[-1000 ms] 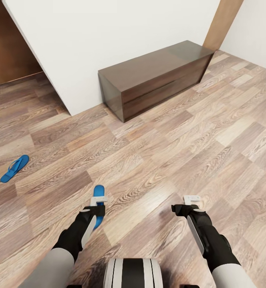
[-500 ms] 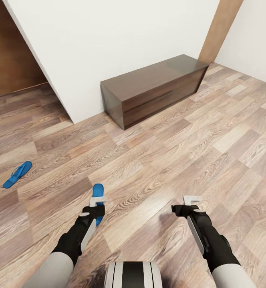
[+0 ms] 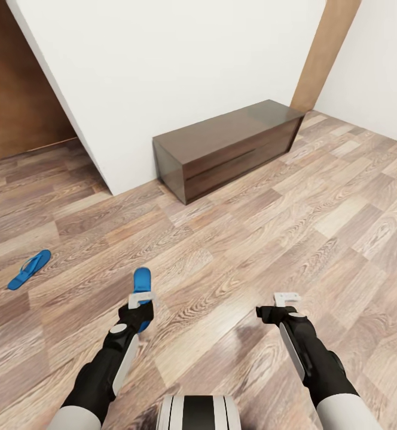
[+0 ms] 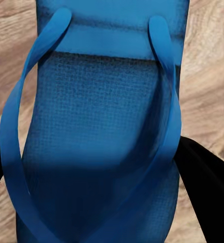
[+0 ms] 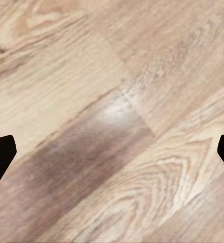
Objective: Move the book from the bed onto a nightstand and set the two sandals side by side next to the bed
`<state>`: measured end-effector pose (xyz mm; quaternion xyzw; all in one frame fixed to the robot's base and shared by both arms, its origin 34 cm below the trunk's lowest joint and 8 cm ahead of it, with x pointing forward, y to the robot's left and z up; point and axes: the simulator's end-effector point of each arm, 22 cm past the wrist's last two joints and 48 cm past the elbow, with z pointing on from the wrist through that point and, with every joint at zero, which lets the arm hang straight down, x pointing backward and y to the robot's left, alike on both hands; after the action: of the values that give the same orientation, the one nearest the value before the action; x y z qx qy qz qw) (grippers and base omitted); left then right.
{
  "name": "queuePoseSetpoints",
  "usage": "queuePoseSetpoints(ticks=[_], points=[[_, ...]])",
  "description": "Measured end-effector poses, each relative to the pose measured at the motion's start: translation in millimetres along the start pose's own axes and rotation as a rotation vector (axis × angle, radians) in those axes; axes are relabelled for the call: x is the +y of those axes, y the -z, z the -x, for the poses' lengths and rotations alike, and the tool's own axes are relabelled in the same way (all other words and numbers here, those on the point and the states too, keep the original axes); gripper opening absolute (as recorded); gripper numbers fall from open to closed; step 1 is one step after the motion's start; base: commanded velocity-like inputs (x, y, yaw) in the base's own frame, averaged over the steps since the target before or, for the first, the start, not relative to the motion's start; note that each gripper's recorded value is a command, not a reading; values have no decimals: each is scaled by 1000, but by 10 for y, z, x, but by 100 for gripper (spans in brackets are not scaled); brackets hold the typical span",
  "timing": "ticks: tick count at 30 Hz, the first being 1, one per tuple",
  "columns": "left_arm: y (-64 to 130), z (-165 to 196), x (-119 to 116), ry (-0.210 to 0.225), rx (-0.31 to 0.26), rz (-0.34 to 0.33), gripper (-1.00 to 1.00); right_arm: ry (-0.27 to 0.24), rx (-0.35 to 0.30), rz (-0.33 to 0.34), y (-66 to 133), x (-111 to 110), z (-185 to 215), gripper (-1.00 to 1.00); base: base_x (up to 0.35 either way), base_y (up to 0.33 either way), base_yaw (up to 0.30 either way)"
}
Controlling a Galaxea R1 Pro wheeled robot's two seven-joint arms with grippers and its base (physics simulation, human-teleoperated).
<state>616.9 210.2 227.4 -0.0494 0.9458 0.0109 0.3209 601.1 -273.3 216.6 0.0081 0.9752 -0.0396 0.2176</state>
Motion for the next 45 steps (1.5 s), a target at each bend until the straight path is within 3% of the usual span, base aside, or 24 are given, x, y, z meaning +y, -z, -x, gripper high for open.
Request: queuePoseSetpoints(ticks=[19,39,45], points=[[239,428,-30,3,-77,-8,-100,-4,-79,1,304,-24,378,100,0,0,8],[518,855,-56,10,-157,-16,-100,-11,-159,-1,650,-53,741,100,0,0,259],[604,975,-60,10,-170,-17,-100,-9,-173,-1,760,-64,843,100,0,0,72]])
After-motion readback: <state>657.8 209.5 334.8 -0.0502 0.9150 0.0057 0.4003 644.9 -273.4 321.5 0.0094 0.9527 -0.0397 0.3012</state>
